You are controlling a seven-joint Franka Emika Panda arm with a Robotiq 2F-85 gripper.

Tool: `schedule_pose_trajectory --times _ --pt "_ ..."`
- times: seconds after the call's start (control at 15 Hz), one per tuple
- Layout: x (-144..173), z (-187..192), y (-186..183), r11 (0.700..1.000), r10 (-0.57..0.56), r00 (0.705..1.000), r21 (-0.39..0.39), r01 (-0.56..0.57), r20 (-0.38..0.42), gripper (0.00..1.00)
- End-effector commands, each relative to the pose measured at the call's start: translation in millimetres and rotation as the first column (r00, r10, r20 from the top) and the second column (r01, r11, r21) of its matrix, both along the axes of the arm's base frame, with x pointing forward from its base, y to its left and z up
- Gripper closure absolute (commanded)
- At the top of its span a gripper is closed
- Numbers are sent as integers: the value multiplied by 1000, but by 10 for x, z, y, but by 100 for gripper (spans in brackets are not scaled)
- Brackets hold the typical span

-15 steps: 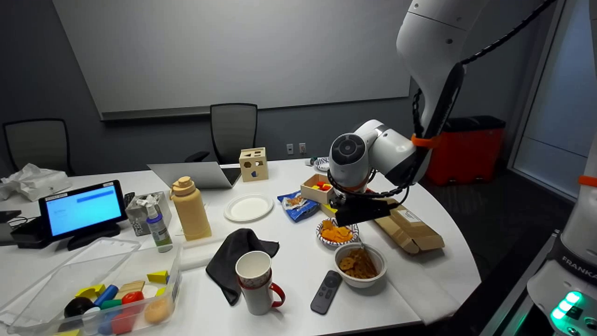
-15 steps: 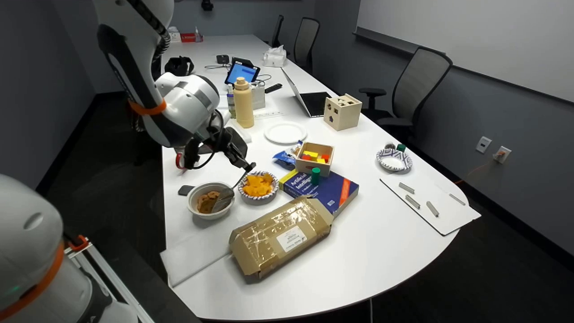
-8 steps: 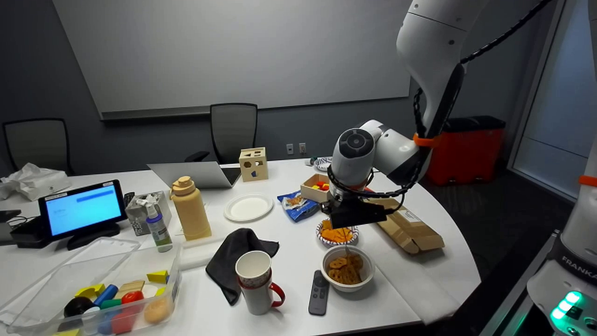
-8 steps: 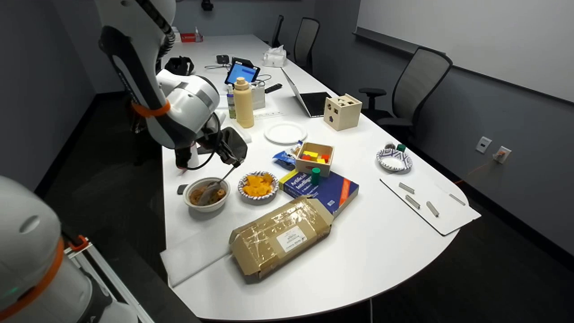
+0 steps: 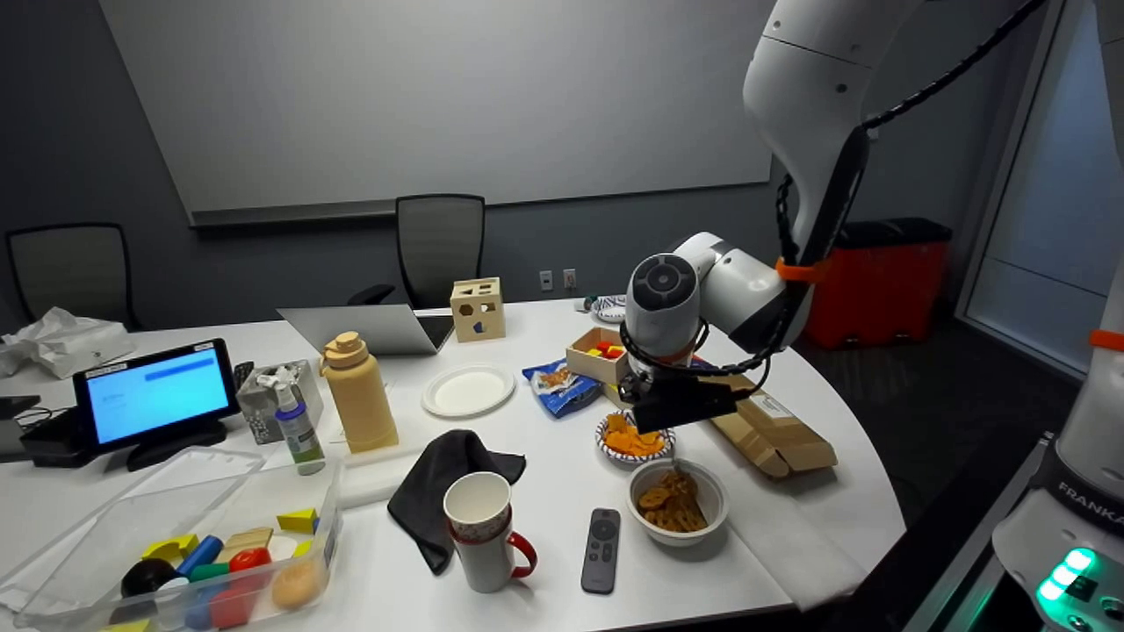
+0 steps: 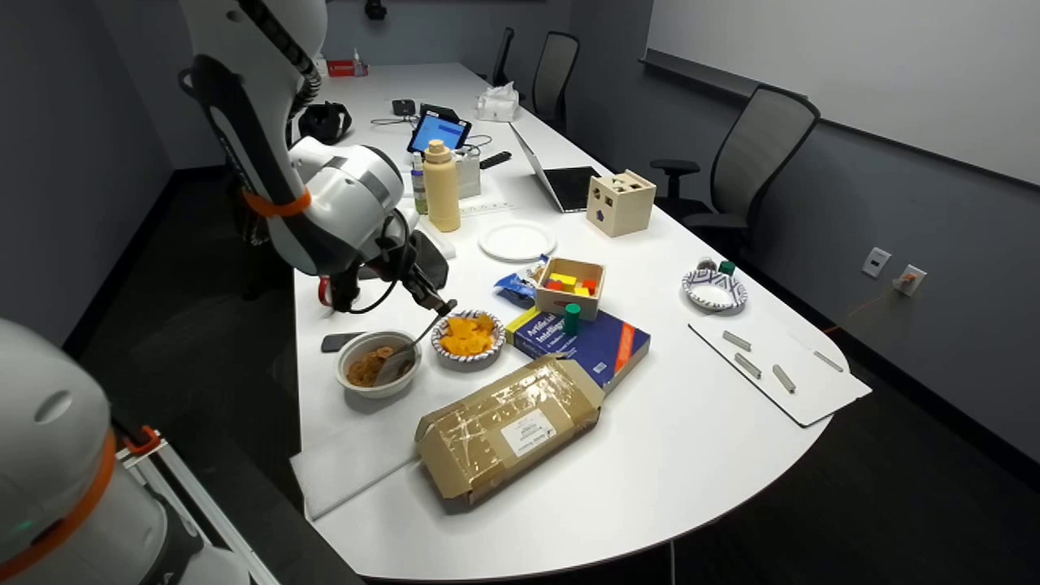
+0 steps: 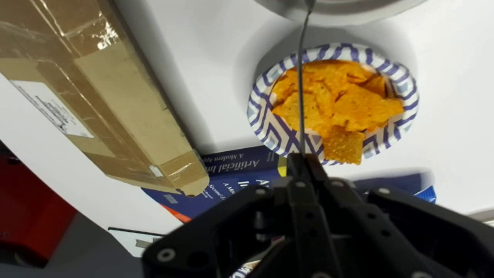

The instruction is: Stir the contents in the white bowl

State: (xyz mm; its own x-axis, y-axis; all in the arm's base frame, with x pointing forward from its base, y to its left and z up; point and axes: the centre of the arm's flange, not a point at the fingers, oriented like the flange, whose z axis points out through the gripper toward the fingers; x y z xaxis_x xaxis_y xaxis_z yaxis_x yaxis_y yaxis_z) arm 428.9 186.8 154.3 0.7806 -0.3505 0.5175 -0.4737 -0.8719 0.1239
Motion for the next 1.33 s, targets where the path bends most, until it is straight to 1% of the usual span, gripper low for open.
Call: schedule_pose_trajectory --times 0.0,0.2,0.47,0.67,0.87,1.0,1.13,1.2,1.27 --pt "124 48 -63 1000 -20 996 0 20 91 99" --pt "186 115 -33 998 -26 989 54 18 148 99" --pt "216 220 76 990 -15 977 139 -15 214 99" --pt "210 321 166 977 -3 968 205 -50 250 99" --pt "197 359 264 964 17 960 251 -91 281 99" --pt "187 342 321 955 34 957 273 -116 286 99" --pt "170 268 376 950 59 959 279 -138 276 99" --pt "168 208 407 948 68 970 289 -136 235 99" --pt "152 175 422 946 75 974 294 -136 212 99"
